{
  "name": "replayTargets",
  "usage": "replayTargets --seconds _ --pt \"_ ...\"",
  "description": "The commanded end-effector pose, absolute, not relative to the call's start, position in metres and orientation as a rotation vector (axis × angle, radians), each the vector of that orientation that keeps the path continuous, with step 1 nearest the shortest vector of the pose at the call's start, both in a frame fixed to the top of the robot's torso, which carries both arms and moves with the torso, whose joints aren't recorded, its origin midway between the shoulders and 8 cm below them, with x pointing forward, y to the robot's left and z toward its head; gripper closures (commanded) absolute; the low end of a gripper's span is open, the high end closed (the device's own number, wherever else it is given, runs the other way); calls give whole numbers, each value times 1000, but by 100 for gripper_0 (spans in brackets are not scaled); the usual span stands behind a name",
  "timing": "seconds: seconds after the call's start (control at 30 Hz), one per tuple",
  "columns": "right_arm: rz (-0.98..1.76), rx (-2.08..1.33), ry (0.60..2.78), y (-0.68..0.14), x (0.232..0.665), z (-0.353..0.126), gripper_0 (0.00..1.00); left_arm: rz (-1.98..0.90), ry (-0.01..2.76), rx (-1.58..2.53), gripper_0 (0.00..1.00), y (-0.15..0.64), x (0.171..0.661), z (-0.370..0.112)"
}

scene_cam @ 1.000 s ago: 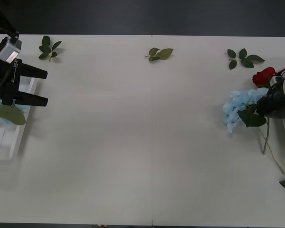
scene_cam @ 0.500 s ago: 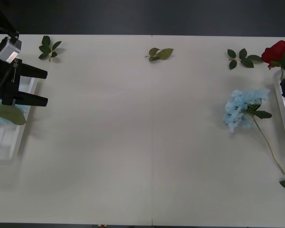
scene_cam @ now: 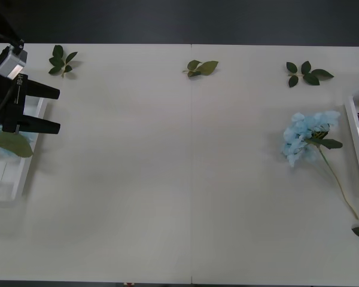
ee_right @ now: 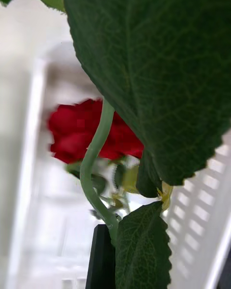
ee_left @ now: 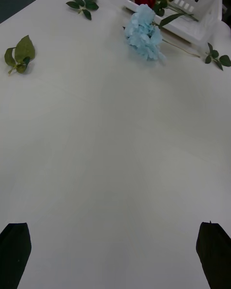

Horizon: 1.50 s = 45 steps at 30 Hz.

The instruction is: Put the red flowers into the right box and the blue flowers into the left box

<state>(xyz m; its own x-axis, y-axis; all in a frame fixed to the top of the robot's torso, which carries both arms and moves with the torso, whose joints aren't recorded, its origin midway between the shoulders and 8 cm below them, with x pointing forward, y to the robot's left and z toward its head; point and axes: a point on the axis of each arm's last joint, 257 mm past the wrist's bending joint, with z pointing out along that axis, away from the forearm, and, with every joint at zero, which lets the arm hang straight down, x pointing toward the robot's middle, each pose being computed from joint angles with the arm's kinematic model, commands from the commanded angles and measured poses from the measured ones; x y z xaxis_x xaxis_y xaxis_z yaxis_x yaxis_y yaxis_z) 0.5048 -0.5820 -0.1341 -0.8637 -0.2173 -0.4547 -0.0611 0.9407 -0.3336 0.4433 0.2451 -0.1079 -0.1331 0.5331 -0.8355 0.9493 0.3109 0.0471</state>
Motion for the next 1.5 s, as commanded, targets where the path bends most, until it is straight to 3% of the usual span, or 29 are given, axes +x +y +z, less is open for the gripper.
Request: replayTargets --seconds 0.03,0.7,1.3,1.33,1.4,1.47,1.5 --pt "-518 -106 2592 -629 490 -124 100 -598 1722 1379 0 244 451 -87" --pt "-813 45 2507 -737 451 -186 100 -598 1722 1379 0 244 451 -87" --pt "-694 90 2501 -713 464 -219 100 -598 1722 1379 0 244 451 -87" --pt "-691 89 2503 -713 464 -220 98 -598 1722 1379 0 244 451 -87" --pt "-687 90 2502 -712 464 -221 74 -598 1722 1379 0 244 451 -87" --pt "-684 83 2497 -711 466 -220 34 -598 1722 1379 0 244 451 -87" --pt "-686 81 2498 -711 466 -220 27 -598 1722 1379 0 244 451 -87"
